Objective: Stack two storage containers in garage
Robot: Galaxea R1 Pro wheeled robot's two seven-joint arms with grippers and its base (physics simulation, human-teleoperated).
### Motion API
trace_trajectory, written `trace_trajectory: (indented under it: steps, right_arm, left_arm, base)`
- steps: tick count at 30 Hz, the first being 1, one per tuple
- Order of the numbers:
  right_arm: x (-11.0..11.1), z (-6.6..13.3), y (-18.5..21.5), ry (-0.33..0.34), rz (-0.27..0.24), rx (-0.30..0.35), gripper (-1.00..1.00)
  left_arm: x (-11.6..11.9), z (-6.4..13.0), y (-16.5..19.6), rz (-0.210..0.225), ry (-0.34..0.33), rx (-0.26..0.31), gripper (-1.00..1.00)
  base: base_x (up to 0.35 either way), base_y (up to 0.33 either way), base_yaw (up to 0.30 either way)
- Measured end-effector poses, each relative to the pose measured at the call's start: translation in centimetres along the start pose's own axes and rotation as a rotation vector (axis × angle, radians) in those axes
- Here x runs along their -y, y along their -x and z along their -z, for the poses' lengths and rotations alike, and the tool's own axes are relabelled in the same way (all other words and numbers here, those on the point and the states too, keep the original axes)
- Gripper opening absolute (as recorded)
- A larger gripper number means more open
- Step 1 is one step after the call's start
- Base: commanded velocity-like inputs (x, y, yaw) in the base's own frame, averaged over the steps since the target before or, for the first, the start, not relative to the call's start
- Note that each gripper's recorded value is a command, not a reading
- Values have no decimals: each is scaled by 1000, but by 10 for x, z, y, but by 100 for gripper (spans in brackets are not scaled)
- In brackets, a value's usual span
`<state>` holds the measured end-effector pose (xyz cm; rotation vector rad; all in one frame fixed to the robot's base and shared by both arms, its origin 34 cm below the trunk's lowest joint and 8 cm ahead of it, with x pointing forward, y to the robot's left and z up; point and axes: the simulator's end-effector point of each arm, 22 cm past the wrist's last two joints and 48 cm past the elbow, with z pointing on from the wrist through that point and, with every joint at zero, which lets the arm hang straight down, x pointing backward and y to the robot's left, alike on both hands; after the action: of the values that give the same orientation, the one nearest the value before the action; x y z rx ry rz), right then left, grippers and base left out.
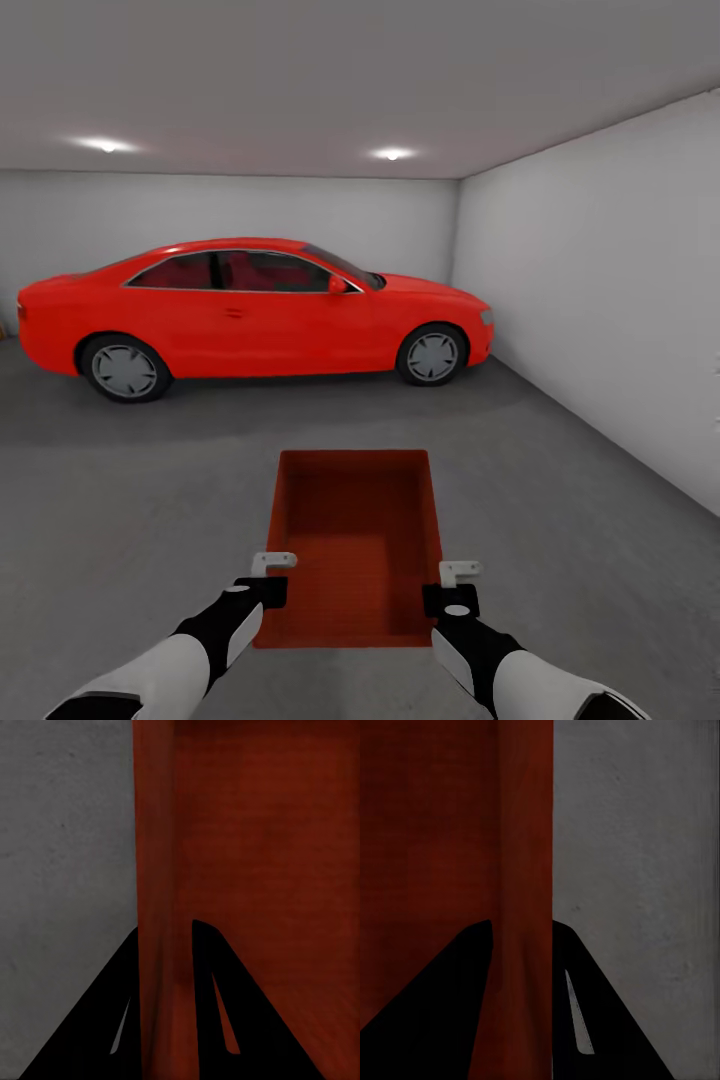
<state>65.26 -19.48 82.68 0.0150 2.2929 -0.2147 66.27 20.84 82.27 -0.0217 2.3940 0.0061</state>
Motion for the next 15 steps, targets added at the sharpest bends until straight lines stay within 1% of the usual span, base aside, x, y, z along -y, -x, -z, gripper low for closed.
trace_trajectory:
  steps: [15]
  right_arm:
    - [0, 0, 0, 0, -1, 0, -100]
  left_arm:
    - [0, 0, 0, 0, 0, 0, -100]
  base:
    - [322, 0, -249]
